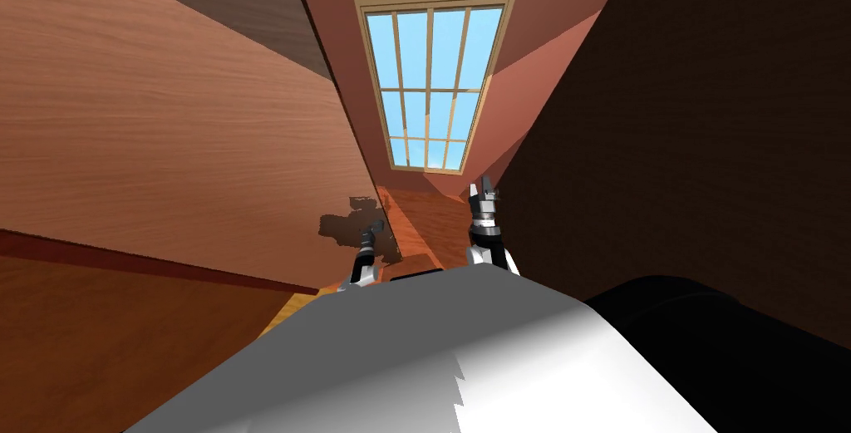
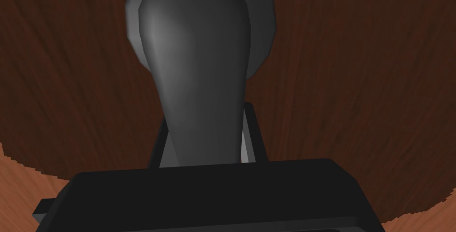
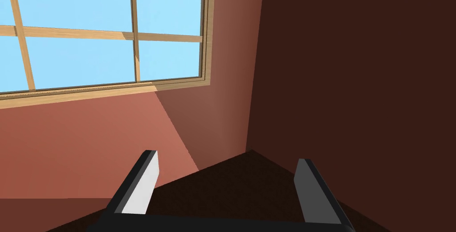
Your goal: Push the door open
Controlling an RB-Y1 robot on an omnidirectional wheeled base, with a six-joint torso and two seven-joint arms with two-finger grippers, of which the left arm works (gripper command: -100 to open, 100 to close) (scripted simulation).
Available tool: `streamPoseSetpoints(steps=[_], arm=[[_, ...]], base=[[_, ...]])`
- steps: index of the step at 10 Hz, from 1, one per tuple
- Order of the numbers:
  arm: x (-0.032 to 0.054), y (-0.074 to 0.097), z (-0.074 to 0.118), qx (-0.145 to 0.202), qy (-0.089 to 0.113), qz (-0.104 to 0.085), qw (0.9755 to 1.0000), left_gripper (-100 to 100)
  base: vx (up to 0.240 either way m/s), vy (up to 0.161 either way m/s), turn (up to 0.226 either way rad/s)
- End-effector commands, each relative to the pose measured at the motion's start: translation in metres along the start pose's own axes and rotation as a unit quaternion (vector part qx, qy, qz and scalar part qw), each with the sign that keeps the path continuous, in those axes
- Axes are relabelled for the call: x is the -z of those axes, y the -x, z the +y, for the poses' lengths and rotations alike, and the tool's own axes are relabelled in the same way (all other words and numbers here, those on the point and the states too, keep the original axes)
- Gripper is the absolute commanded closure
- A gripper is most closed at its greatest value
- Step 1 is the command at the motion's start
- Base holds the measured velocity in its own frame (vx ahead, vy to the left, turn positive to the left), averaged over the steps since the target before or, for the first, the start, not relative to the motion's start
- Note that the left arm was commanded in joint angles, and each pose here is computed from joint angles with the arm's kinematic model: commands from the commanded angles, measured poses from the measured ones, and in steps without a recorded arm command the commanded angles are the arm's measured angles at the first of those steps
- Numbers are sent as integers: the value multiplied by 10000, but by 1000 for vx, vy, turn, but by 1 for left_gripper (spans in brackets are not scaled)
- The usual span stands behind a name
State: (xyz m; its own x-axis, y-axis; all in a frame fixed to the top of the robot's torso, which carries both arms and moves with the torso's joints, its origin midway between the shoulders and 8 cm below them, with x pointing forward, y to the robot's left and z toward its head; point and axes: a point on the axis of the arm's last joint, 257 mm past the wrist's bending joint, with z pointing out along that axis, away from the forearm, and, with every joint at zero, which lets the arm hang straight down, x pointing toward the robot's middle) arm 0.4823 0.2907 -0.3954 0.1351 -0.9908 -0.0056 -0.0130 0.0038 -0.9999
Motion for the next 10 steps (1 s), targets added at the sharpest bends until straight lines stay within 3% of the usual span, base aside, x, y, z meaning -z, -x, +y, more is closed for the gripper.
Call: streamPoseSetpoints(steps=[1,5,10], arm=[[-19,156,-38,-3,-61,-164,9998,100],[-16,348,-38,21,-60,-403,9992,100],[12,588,-26,10,-45,-657,9978,100]], base=[[184,-98,63],[176,-102,68],[143,-46,45]])
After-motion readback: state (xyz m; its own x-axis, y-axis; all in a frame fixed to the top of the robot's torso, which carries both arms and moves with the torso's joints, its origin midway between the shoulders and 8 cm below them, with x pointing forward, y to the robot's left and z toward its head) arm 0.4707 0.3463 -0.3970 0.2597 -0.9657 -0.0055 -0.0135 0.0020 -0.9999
